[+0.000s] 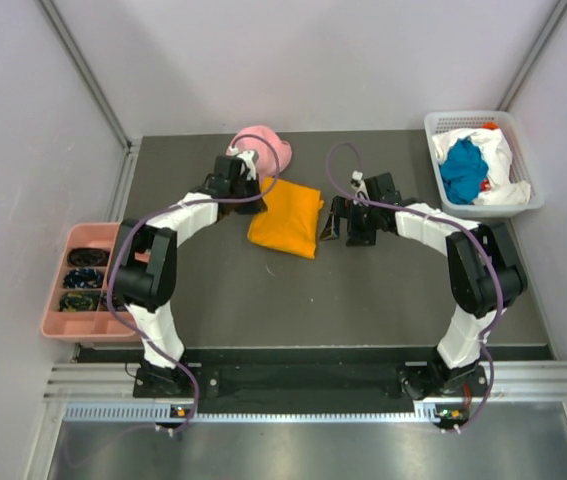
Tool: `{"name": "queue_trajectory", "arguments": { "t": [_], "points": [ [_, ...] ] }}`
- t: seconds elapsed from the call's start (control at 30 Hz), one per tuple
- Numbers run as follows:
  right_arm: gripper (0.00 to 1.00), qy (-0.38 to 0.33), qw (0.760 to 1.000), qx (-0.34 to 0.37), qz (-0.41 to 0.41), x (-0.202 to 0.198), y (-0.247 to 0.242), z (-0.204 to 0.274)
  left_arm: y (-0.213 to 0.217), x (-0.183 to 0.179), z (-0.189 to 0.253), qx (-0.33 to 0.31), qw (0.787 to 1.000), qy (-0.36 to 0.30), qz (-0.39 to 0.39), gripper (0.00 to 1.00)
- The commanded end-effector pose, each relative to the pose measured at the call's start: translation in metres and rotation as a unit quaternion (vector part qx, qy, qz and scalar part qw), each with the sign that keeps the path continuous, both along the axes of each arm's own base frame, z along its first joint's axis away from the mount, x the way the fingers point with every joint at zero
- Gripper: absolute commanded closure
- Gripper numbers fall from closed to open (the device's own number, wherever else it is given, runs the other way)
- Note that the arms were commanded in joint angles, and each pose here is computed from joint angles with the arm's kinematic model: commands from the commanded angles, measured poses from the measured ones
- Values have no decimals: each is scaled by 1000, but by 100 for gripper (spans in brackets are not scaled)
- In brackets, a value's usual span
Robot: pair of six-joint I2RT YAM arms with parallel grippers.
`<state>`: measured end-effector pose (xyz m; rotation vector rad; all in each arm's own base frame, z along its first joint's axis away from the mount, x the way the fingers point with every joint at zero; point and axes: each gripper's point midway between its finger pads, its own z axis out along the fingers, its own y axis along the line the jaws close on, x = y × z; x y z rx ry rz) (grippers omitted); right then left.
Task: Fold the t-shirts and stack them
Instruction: Put the neatly folded tshirt into the corner of the board with the left arm
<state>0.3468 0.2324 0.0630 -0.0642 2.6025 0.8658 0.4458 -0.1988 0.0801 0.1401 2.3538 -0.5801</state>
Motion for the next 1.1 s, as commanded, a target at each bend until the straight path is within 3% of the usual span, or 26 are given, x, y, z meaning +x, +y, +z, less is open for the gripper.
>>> {"name": "queue_trajectory", "arguments": {
  "t": [0.0, 0.37, 0.67, 0.9, 1.07],
  "points": [
    [3, -19, 1000, 17, 14, 2, 9, 8, 10, 13, 69, 31, 997, -73, -3, 100],
    [3, -13, 999, 29, 21, -3, 12, 7, 38, 25, 130, 123, 983, -136, -3, 100],
    [3, -9, 999, 34, 23, -5, 14, 4, 67, 42, 161, 217, 965, -150, 2, 100],
    [3, -3, 999, 32, 21, -4, 14, -2, 96, 63, 183, 242, 957, -161, 5, 100],
    [3, 3, 999, 33, 21, -2, 15, -6, 127, 85, 193, 215, 961, -171, 19, 100]
  ]
}}
